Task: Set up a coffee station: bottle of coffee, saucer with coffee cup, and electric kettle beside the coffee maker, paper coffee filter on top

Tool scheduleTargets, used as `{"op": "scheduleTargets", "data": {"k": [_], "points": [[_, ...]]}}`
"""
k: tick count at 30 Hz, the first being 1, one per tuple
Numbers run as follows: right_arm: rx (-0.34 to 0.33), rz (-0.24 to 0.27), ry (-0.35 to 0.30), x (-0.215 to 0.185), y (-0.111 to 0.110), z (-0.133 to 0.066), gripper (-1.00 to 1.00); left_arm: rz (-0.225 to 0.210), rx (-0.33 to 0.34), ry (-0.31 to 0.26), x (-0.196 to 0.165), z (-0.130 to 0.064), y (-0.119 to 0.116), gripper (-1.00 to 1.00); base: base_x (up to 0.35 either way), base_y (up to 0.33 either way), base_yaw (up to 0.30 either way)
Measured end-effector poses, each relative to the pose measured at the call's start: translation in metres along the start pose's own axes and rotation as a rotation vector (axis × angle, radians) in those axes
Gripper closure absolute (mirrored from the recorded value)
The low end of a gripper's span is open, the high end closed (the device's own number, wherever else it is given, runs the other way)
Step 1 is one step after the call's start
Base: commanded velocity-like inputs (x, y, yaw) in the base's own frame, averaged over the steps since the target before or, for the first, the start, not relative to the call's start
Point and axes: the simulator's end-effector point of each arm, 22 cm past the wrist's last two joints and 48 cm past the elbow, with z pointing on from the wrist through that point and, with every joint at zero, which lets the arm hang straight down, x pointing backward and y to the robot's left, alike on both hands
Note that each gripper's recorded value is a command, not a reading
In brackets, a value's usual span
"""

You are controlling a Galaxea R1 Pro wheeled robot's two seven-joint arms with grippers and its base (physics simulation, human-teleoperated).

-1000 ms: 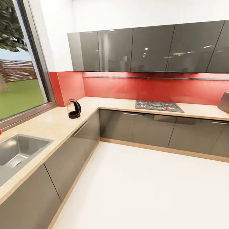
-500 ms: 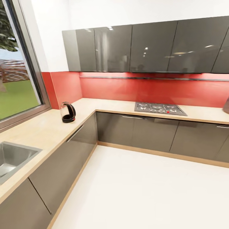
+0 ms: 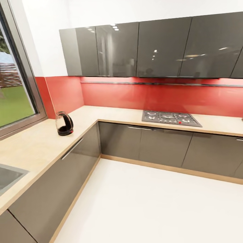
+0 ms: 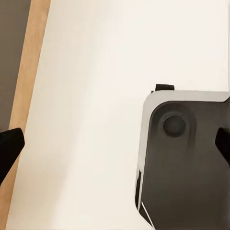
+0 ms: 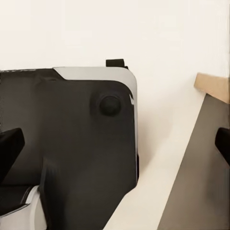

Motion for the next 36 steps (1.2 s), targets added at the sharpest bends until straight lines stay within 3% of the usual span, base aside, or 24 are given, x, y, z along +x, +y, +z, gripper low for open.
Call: {"op": "scheduleTargets", "data": {"k": [36], "points": [[0.002,0.004,-0.002,-0.0006,-0.0016,0.0000,-1.00,0.001,0.001,0.000,0.0000,-0.0001,-0.0009,-1.00,0.336,-0.030,0.013]]}}
